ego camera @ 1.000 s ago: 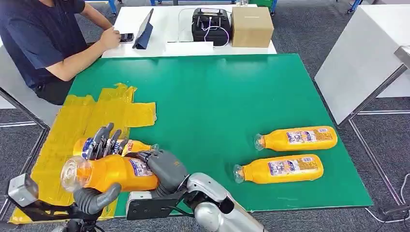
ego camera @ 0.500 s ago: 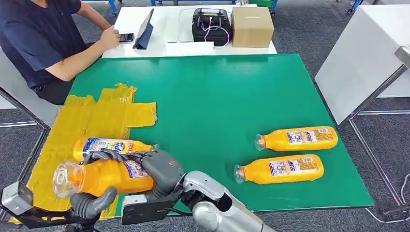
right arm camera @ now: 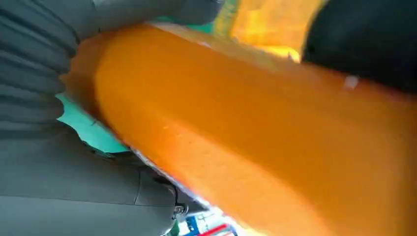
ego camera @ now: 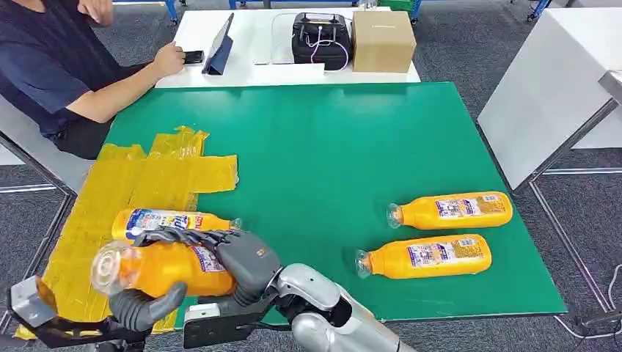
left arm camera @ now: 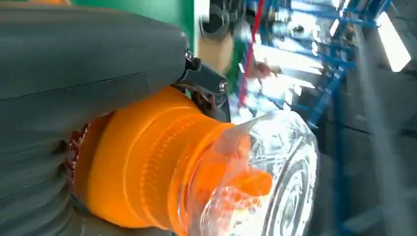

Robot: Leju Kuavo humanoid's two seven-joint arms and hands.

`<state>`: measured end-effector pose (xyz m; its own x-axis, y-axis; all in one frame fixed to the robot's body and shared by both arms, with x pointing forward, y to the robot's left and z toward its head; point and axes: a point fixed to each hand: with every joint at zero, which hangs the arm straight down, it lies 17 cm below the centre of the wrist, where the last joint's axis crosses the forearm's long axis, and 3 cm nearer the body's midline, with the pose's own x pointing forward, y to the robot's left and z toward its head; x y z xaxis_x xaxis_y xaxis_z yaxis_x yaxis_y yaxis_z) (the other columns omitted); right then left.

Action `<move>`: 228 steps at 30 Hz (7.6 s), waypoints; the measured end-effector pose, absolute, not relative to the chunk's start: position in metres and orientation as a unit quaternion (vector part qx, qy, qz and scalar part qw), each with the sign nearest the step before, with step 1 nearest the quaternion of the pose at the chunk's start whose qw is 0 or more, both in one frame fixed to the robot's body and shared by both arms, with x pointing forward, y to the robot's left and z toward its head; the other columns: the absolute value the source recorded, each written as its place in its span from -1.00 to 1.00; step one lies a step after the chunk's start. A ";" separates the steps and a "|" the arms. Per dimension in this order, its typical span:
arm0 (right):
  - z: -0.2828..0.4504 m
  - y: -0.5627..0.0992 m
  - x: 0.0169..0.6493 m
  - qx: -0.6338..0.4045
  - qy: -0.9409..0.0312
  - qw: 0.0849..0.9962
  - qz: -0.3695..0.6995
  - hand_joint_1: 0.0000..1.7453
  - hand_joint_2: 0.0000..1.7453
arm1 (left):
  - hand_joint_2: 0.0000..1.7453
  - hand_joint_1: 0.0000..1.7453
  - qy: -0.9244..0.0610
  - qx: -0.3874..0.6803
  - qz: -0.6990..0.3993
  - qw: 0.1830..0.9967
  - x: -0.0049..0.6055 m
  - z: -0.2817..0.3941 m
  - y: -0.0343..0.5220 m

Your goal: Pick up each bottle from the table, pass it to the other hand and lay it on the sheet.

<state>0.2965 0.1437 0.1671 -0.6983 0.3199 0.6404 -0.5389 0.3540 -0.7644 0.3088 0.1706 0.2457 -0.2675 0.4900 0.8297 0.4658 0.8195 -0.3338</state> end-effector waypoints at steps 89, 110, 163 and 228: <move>0.174 -0.120 0.301 -0.118 -0.751 0.490 0.426 -1.00 1.00 | -1.00 -1.00 -0.815 0.168 -0.095 0.547 0.366 0.205 0.275; 0.077 -0.251 0.297 -0.250 -0.585 0.571 0.519 -1.00 1.00 | -1.00 -1.00 -0.837 -0.013 0.024 0.547 0.342 0.226 0.273; -0.023 -0.342 0.383 -0.287 -0.422 0.621 0.595 1.00 1.00 | -1.00 -1.00 -0.851 -0.076 -0.007 0.520 0.367 0.249 0.239; 0.234 -0.031 0.379 0.121 -0.799 0.538 0.240 1.00 1.00 | 1.00 -1.00 -0.778 -0.353 0.038 0.518 0.321 0.266 0.136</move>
<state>0.3791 -0.0310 0.2335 -0.3913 0.0654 0.9179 -0.4518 0.8553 -0.2535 0.3215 0.1361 0.2656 -0.2137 0.5892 0.7792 0.5108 0.7473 -0.4250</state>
